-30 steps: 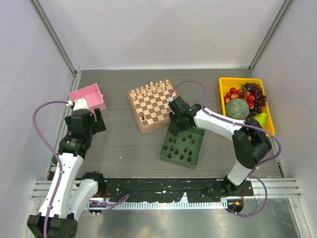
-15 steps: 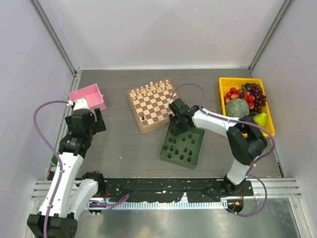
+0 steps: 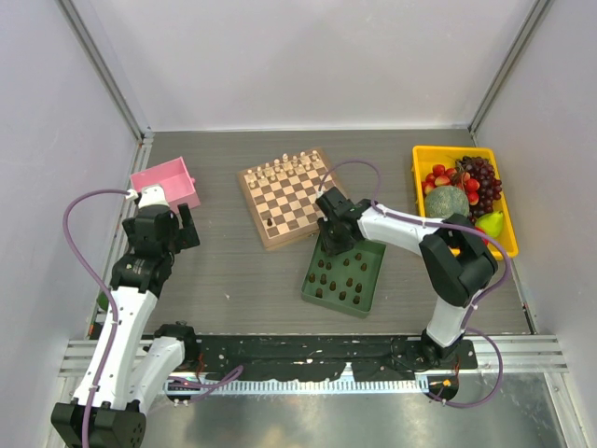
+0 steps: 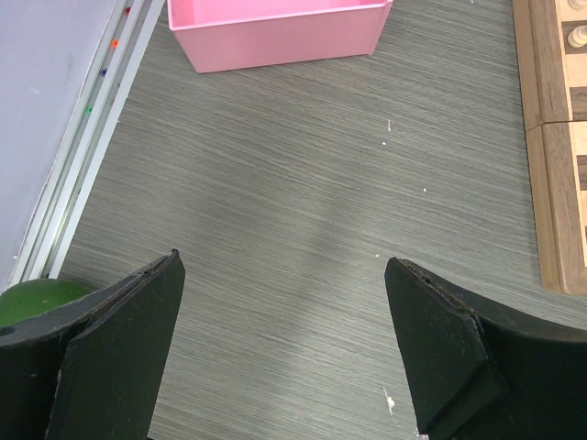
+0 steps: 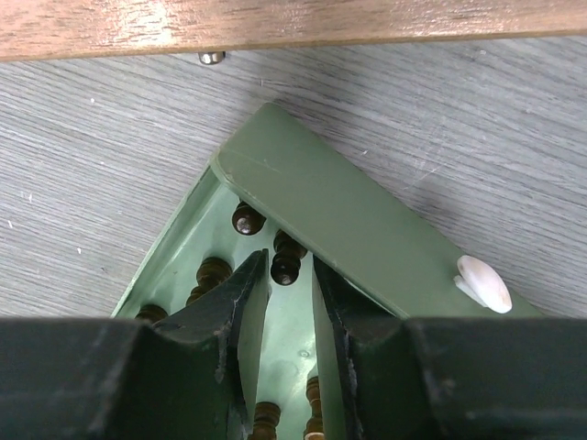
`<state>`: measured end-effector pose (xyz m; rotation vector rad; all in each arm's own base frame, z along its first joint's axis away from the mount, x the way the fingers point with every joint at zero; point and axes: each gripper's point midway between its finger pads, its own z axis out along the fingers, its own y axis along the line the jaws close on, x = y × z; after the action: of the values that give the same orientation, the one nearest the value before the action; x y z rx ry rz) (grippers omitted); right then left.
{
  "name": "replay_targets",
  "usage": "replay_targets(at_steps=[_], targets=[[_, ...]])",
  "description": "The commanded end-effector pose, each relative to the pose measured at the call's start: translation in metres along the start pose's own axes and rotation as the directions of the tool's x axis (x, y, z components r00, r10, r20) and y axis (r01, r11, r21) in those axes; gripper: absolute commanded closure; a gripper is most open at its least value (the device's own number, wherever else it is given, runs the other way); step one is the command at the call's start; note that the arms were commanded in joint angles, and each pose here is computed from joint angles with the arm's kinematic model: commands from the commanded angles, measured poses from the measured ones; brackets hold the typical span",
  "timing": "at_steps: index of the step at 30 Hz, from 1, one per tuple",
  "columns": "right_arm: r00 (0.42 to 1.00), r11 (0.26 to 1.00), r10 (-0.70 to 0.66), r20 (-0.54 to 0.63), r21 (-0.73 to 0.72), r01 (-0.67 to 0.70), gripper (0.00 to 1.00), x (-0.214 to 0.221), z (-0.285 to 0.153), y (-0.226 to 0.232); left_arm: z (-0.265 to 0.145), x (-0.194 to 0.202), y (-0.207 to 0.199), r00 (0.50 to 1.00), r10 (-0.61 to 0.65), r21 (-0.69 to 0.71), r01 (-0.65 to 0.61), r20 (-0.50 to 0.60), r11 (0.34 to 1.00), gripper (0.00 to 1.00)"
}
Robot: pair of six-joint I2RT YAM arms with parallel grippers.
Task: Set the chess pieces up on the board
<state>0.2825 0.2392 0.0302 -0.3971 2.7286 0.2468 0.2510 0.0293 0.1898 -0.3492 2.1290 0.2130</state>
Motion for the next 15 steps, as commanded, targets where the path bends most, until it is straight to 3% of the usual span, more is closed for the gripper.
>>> replay_targets(at_steps=[1,15], targets=[[0.998,1.0,-0.01,0.066,-0.022,0.011,0.68,-0.0229,-0.0065,0.0081,-0.0026,-0.0087,-0.0006,1.0,-0.002,0.003,0.002,0.023,1.0,0.01],[0.996,1.0,-0.007,0.089,-0.014,0.008,0.68,-0.031,-0.0114,0.0083,-0.002,-0.0082,-0.0008,1.0,-0.002,0.004,0.002,0.021,1.0,0.01]])
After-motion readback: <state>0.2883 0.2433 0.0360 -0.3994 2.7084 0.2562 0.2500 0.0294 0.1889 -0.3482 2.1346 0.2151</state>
